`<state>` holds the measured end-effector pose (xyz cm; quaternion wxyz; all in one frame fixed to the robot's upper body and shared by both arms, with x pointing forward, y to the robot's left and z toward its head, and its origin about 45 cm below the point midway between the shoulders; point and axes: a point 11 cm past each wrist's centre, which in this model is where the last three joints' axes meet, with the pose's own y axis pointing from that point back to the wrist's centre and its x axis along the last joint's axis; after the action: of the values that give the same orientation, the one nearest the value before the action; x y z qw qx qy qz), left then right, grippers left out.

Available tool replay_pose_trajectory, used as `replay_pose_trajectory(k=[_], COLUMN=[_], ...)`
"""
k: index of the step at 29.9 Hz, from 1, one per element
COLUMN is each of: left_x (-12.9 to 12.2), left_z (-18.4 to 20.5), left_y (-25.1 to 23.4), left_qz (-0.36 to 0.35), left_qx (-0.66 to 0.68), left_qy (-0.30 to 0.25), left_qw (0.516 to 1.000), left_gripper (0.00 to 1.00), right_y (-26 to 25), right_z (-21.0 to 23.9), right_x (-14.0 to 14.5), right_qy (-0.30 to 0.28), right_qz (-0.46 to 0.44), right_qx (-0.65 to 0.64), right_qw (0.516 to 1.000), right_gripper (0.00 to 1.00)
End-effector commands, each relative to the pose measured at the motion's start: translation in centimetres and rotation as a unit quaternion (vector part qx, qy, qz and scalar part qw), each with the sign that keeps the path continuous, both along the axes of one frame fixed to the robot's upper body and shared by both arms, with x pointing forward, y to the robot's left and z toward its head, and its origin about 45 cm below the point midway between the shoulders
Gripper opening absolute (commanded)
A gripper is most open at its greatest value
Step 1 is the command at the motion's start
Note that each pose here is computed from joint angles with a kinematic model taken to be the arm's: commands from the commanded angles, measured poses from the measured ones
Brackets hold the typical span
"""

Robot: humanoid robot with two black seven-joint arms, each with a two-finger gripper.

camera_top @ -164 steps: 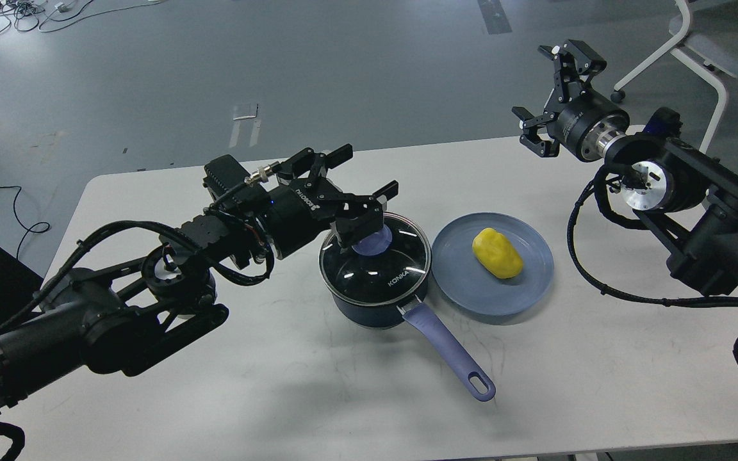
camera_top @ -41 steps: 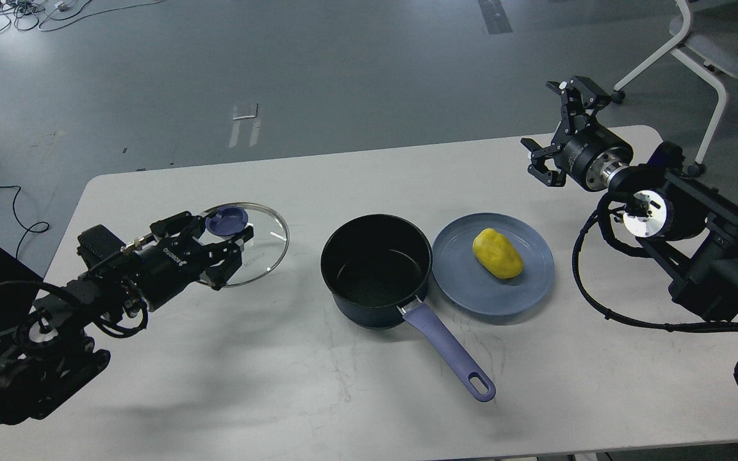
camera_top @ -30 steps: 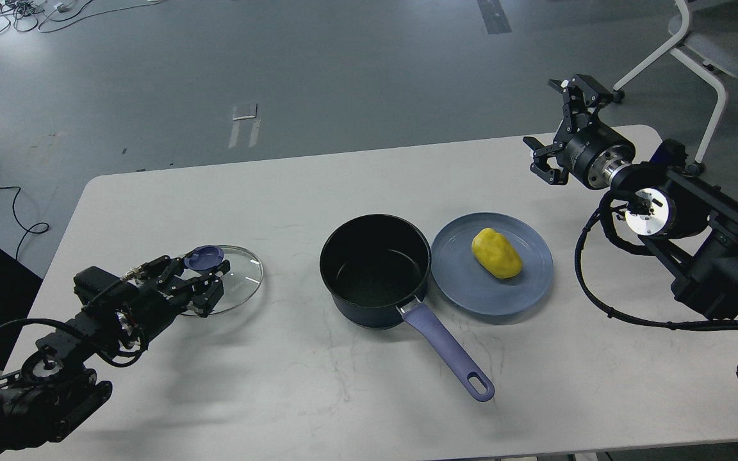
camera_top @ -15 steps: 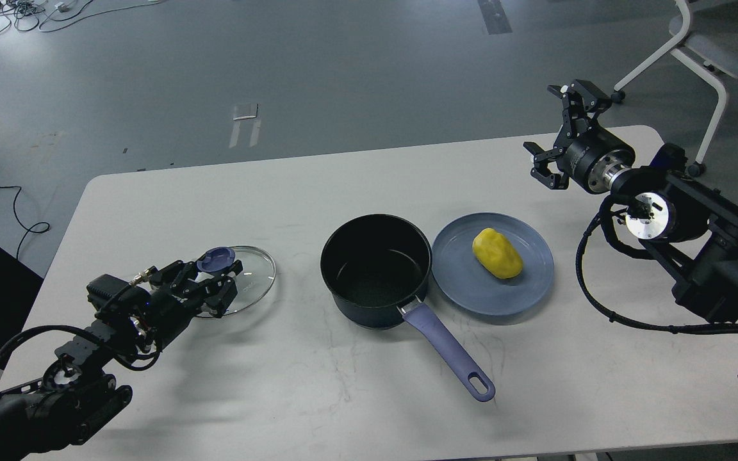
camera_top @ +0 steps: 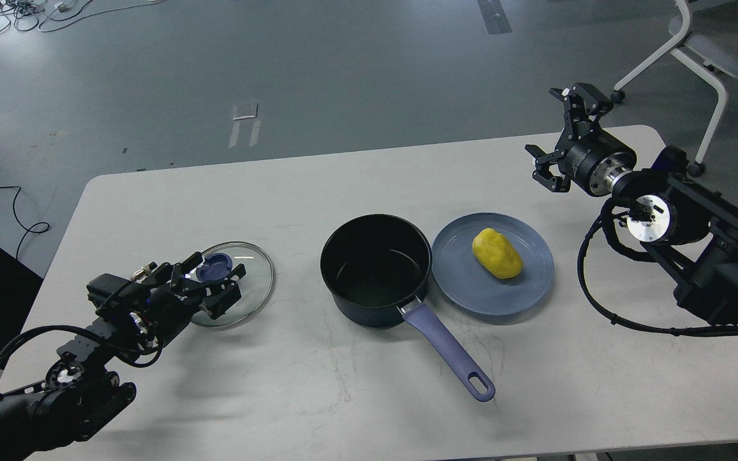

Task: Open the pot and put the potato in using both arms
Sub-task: 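Release the lid and raise the left gripper away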

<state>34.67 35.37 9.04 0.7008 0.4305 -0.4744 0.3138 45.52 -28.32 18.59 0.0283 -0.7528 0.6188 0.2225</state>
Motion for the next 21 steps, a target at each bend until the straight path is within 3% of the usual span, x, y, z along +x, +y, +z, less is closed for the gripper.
replay_pose_trajectory(k=[1,7,9,12,16,19,21], left_x=[0.9,4.2,6.1,8.2,10.7,11.7,12.4], left_z=[1.4,7.4,11.3,14.8,18.2,18.5,19.3], left_y=[-0.3,-0.9,-1.0,-0.6,-1.5,-1.6,-2.4], left_qz=[0.037,0.082,0.106,0.160,0.164,0.202,0.216], left_qx=[-0.059,-0.172,-0.235,-0.333,-0.468,-0.524,-0.577], left_qy=[-0.010,-0.055,-0.084,-0.103,-0.024,0.056,0.128], left_qw=[0.998,0.980,0.963,0.923,0.868,0.825,0.777], left_gripper=[0.98,0.98,0.98,0.98,0.98,0.98,0.98], right_y=[0.0,1.6,1.2,1.8,2.2,1.9,2.4], right_z=[0.0,0.0,1.7,2.8,2.8,2.0,0.8], right_x=[0.0,-0.2,0.1,-0.1,-1.3,-3.0,-4.2], right_qy=[0.000,-0.029,-0.096,-0.144,-0.174,-0.190,-0.203], right_qz=[0.001,0.036,0.066,0.120,0.200,0.281,0.349], right_qx=[-0.001,-0.048,-0.125,-0.202,-0.305,-0.400,-0.473], right_qw=[1.000,0.998,0.985,0.961,0.915,0.851,0.783], right_gripper=[1.00,1.00,1.00,1.00,1.00,1.00,1.00])
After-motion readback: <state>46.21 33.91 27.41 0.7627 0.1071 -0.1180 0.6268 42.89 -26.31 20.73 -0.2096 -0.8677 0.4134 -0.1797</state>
